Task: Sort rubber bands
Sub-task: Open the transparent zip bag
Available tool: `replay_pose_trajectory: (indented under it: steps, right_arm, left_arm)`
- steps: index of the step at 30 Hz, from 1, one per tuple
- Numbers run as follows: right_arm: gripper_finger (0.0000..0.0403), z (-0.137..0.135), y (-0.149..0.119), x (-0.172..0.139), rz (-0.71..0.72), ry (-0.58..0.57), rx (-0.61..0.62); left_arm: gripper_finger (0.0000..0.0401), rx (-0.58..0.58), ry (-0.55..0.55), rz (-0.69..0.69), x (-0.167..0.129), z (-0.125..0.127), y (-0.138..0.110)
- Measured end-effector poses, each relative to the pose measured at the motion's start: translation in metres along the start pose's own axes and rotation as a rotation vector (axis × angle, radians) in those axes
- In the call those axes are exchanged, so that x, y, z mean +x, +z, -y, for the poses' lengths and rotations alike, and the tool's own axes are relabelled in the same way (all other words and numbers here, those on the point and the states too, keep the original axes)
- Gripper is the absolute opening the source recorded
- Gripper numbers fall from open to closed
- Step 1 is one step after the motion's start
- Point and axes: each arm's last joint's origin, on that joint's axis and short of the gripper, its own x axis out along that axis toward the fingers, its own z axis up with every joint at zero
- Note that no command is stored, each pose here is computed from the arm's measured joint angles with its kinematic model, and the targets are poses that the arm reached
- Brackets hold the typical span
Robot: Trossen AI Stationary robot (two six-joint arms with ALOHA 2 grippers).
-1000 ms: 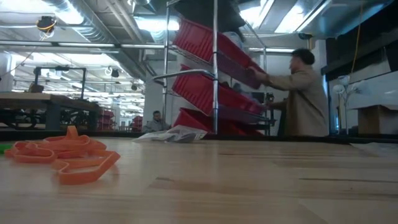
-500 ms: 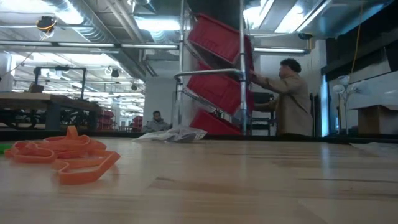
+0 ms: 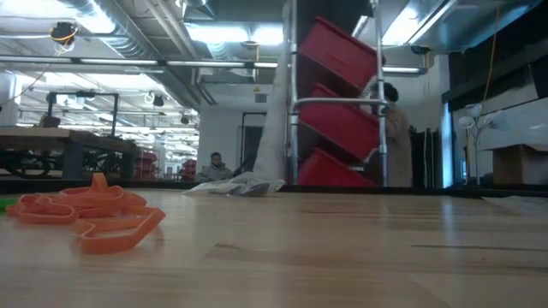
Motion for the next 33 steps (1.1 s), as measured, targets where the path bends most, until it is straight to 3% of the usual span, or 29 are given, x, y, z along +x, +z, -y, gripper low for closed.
replay_pose_trajectory:
  steps: [7,20,33]
  right_arm:
    - [0.0,-0.011,-0.014,0.022,0.069,0.022,0.084]
    - [0.0,0.012,-0.041,0.049,0.152,0.049,0.29]
    - [0.0001,0.028,-0.063,0.058,0.089,0.014,0.466]
  left_arm:
    - [0.0231,0.112,-0.031,0.044,0.003,0.01,-0.001]
    - [0.0231,0.393,-0.097,0.159,0.0,0.036,0.01]
    - [0.0231,0.478,-0.044,0.156,0.0,0.036,0.011]
